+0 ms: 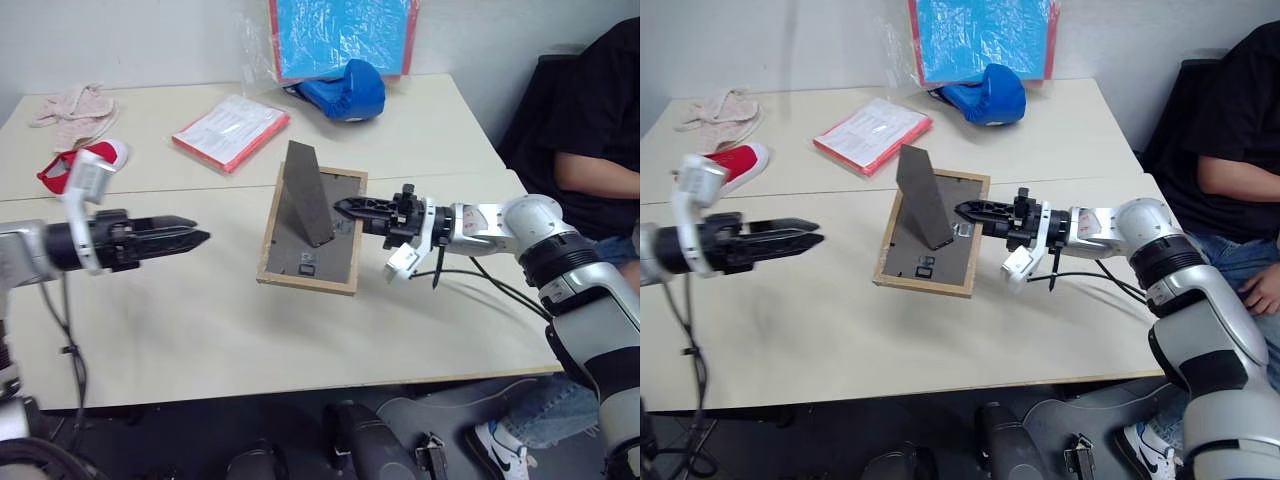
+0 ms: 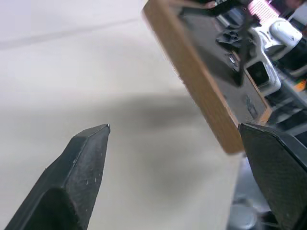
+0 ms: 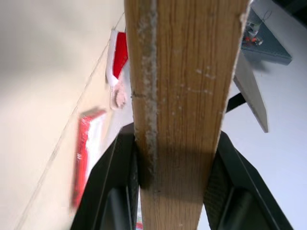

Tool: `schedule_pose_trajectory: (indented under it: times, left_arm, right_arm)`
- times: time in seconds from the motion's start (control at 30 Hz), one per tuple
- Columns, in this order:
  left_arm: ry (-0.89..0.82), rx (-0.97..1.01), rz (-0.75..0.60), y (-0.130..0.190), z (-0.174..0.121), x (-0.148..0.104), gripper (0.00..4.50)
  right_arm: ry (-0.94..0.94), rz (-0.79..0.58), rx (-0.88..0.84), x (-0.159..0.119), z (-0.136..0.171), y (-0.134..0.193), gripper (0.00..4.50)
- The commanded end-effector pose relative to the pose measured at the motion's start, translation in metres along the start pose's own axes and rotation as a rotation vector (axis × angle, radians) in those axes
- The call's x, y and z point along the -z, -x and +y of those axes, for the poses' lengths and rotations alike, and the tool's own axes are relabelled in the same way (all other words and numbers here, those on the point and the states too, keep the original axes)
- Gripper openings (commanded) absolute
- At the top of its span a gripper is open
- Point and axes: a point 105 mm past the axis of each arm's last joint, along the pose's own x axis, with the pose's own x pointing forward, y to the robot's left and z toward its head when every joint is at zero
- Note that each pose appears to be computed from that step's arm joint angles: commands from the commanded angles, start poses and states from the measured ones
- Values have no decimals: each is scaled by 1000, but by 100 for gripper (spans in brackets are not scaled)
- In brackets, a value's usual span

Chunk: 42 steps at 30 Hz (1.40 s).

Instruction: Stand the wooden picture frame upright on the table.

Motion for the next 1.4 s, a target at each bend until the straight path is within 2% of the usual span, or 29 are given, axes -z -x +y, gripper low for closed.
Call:
schedule_pose_trajectory:
  times: [0.03, 0.07, 0.1, 0.2, 0.3, 0.4, 0.53, 0.63, 0.7, 0.8, 0.83, 0.93, 0.97, 1.13, 1.3, 1.4]
  left_arm:
    - [-177, 29, -1, -1, -27, 3, 450]
    - [-189, -4, -14, -1, -25, 8, 450]
    - [-207, -48, -27, -1, -20, 11, 450]
    - [-253, -149, -59, -4, -6, 16, 450]
    - [-268, -159, -75, -7, -5, 18, 450]
    - [-280, -149, -82, -11, -8, 18, 450]
    - [-282, -126, -76, -19, -8, 17, 450]
    - [-286, -108, -75, -23, -9, 16, 450]
    - [-284, -95, -75, -26, -8, 15, 450]
    - [-272, -84, -78, -28, -6, 15, 450]
    - [-268, -81, -80, -29, -6, 15, 450]
    - [-260, -64, -73, -32, -5, 17, 450]
    - [-259, -59, -72, -33, -4, 18, 450]
    - [-258, -44, -80, -34, -3, 15, 450]
    - [-276, -43, -79, -33, 2, 11, 450]
    - [-289, -44, -85, -32, 4, 5, 450]
  right_arm:
    - [-376, 109, 141, 7, -15, -12, 124]
    - [-630, 142, 127, 10, -12, -14, 124]
    - [-859, 89, 114, 3, -13, -16, 124]
    - [-1316, -11, 94, -7, -17, -14, 124]
    - [-1591, -21, 54, -11, -9, -10, 124]
    - [-1759, 73, 53, -5, 14, -6, 124]
    - [-1835, 214, -38, -9, 61, -3, 124]
    - [-1866, 264, -52, -9, 77, -2, 124]
    - [-1911, 285, -22, -5, 81, 1, 196]
    - [-1942, 266, -12, -6, 73, 6, 279]
    - [-1932, 269, -12, -5, 71, 7, 323]
    - [-1870, 275, -39, -5, 49, 26, 434]
    - [-1850, 266, -68, -8, 40, 34, 449]
    - [-1733, 266, -168, -19, -6, 75, 449]
    - [-1681, 309, -227, -23, -35, 114, 449]
    - [-1679, 338, -171, -20, -46, 129, 449]
